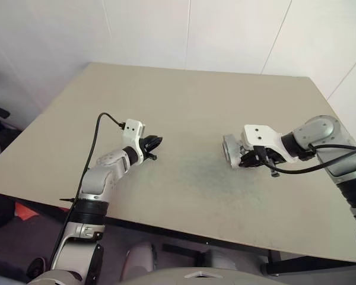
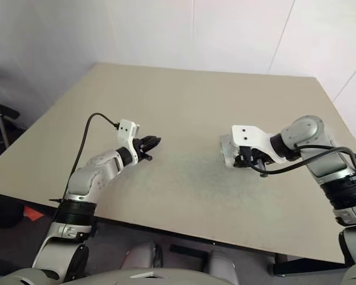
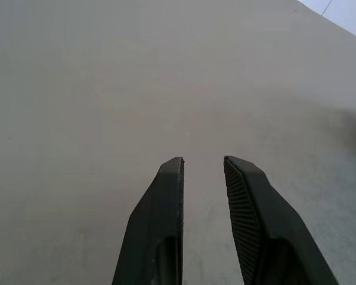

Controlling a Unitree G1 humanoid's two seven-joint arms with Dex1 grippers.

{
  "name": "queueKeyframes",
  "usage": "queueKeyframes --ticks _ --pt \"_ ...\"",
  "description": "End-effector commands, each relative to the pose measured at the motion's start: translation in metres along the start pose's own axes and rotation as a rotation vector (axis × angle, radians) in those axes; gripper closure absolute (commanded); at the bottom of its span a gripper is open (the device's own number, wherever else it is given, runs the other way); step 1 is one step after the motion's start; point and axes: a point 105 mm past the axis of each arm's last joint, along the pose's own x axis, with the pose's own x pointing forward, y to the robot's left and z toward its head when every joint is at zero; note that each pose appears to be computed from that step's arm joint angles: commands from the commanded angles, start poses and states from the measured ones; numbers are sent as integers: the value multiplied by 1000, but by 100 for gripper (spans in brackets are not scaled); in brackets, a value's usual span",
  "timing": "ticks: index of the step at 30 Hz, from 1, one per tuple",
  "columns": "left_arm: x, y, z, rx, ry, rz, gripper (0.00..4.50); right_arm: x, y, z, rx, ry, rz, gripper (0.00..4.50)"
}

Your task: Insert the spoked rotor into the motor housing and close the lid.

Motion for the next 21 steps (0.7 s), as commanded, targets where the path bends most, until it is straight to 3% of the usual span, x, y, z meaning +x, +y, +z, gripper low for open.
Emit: queueKeyframes --ticks 1,5,13,21 --pt "-1 -1 9 20 -40 5 335 -18 -1 35 -16 -108 -20 444" --pt "0 -1 7 15 -38 7 335 -13 0 55 109 -187 -9 444" --pt "-6 3 8 15 -42 31 335 8 -33 77 436 -230 -93 444" --pt "-10 5 3 4 -40 55 335 8 -34 78 434 -189 -101 444"
